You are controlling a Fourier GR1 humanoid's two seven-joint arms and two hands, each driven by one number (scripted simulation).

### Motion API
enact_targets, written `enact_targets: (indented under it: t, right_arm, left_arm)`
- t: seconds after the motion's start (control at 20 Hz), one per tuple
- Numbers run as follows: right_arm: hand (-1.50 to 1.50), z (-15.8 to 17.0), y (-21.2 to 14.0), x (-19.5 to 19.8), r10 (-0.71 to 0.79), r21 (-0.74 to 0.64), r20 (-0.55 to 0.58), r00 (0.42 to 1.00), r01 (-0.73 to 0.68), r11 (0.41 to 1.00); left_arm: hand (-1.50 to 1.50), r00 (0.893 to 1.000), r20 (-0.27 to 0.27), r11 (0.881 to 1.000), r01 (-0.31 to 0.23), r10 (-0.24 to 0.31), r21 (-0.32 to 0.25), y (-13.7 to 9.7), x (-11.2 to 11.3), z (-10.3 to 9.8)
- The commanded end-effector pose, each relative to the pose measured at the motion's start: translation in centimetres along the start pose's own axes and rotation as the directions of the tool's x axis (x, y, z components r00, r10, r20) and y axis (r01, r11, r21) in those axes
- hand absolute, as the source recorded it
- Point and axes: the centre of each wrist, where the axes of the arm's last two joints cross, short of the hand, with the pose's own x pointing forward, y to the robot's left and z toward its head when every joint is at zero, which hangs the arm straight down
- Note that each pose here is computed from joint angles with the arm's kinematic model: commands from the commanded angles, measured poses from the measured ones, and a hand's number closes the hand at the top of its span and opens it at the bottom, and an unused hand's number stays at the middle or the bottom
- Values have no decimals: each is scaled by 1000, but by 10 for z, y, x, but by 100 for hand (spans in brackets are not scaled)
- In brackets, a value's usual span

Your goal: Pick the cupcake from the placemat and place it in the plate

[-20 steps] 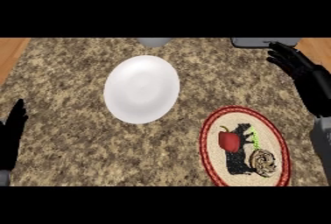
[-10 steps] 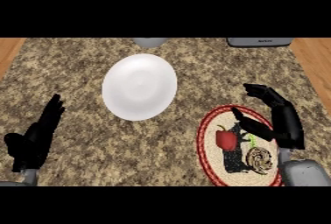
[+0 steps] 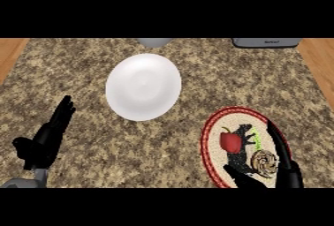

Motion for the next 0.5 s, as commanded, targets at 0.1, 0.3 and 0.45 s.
enact_targets:
  t: [0.1, 0.3, 0.45]
  right_arm:
    - [-150, 40, -42, 16, 211, 11, -78, 974, -211, 978]
    - [-150, 35, -57, 28, 370, 105, -174, 912, -357, 928]
    - [-150, 37, -73, 32, 504, 260, -219, 836, -447, 856]
  left_arm:
    - [0, 1000, 4, 1000, -14, 14, -25, -14, -2, -8]
    - [0, 1000, 11, 999, -1, 2, -38, -17, 1, -8]
    - [0, 1000, 13, 1000, 12, -11, -5, 3, -6, -6]
